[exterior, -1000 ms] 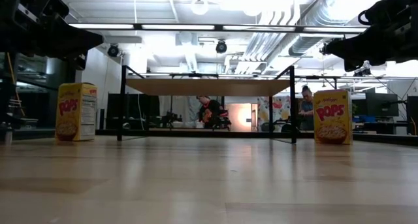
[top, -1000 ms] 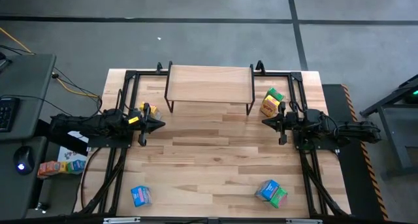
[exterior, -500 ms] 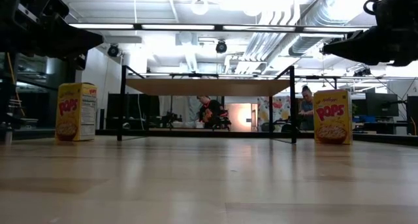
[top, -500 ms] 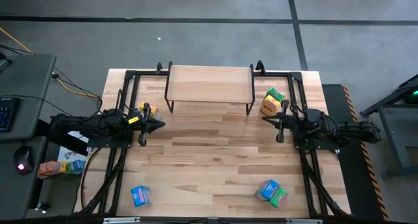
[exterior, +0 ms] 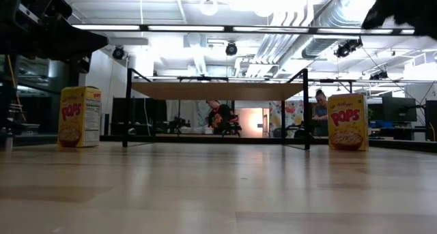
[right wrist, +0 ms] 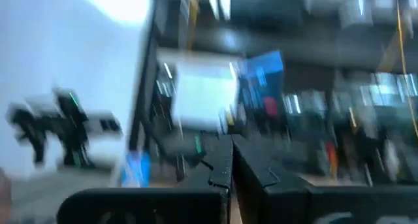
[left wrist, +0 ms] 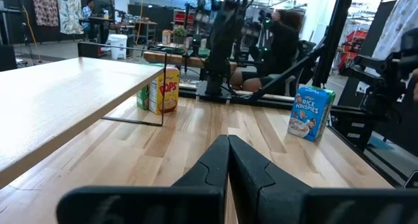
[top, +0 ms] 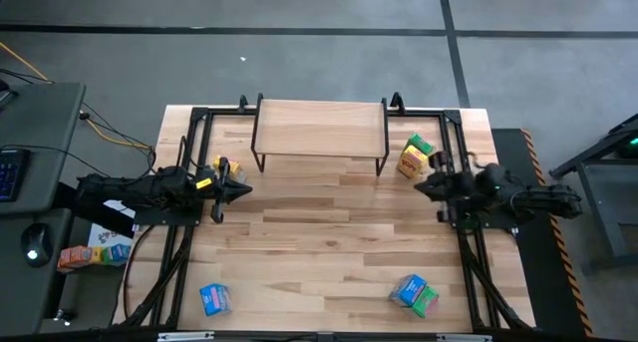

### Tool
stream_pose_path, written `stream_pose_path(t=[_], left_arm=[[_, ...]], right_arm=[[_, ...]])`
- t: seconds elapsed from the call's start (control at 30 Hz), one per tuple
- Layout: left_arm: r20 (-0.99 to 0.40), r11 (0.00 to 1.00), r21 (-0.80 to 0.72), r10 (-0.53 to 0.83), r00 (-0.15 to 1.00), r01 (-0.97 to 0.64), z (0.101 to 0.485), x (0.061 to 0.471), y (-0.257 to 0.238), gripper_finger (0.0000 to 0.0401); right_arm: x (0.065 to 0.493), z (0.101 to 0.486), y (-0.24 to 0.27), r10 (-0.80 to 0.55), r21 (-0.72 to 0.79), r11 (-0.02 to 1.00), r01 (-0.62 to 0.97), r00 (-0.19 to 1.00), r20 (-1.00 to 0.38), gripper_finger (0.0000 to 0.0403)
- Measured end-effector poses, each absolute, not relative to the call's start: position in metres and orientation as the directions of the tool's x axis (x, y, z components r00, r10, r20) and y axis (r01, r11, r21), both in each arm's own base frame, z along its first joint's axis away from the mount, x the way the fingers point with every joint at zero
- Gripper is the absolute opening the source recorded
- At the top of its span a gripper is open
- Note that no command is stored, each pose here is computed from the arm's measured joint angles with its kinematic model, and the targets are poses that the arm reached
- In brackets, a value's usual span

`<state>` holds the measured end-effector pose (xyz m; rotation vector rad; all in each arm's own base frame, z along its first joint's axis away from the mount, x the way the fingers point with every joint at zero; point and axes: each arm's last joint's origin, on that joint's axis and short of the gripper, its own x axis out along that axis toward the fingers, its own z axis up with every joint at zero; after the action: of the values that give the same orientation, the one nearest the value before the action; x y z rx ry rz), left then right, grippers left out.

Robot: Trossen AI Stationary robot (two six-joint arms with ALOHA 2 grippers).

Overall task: Stack cereal on shelf
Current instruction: Put the right yellow cereal box on the shelf

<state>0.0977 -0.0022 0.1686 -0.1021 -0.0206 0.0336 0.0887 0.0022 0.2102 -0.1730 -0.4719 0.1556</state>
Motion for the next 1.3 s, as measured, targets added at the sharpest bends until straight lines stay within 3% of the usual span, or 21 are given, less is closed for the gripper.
stream_pose_path(t=[0.17, 0.37, 0.47, 0.53, 0.63, 0.73, 0.87, 0.97, 1.17, 1.3], left_arm=[[0.018, 0.994, -0.102, 0.035, 0.999, -0.033, 0.169, 0.098, -0.002, 0.0], [0.018, 0.994, -0.102, 0.035, 0.999, -0.033, 0.168, 0.098, -0.002, 0.0], [0.019, 0.994, -0.102, 0.035, 0.999, -0.033, 0.169, 0.098, -0.002, 0.0], [0.019, 0.994, -0.102, 0.035, 0.999, -0.033, 0.169, 0.098, -0.002, 0.0], [0.019, 0.994, -0.102, 0.035, 0.999, -0.033, 0.169, 0.098, -0.002, 0.0], [0.018, 0.994, -0.102, 0.035, 0.999, -0.032, 0.169, 0.098, -0.002, 0.0], [0.019, 0.994, -0.102, 0.035, 0.999, -0.032, 0.169, 0.098, -0.002, 0.0], [0.018, 0.994, -0.102, 0.035, 0.999, -0.033, 0.169, 0.098, -0.002, 0.0], [0.019, 0.994, -0.102, 0.035, 0.999, -0.033, 0.169, 0.098, -0.002, 0.0], [0.018, 0.994, -0.102, 0.035, 0.999, -0.033, 0.169, 0.098, -0.002, 0.0]], right_arm=[[0.082, 0.231, 0.005, 0.277, -0.337, 0.939, -0.07, 0.735, 0.619, 0.0], [0.103, 0.257, 0.0, 0.136, -0.3, 0.953, 0.051, 0.812, 0.568, 0.0], [0.123, 0.28, -0.008, -0.084, -0.188, 0.961, 0.202, 0.864, 0.496, 0.0], [0.135, 0.296, -0.016, -0.37, -0.076, 0.902, 0.425, 0.851, 0.373, 0.0], [0.147, 0.311, -0.029, -0.751, -0.068, 0.648, 0.759, 0.651, 0.109, 0.0], [0.153, 0.319, -0.035, -0.874, -0.227, 0.481, 0.847, 0.482, -0.054, 0.0], [0.157, 0.332, -0.036, -0.869, -0.245, 0.491, 0.836, 0.454, -0.195, 0.0003], [0.151, 0.337, -0.039, -0.823, -0.192, 0.525, 0.829, 0.437, -0.363, 0.0027], [0.142, 0.322, -0.047, -0.68, -0.11, 0.512, 0.852, 0.324, -0.658, 0.0144], [0.145, 0.298, -0.051, -0.509, -0.051, 0.585, 0.809, 0.317, -0.8, 0.023]])
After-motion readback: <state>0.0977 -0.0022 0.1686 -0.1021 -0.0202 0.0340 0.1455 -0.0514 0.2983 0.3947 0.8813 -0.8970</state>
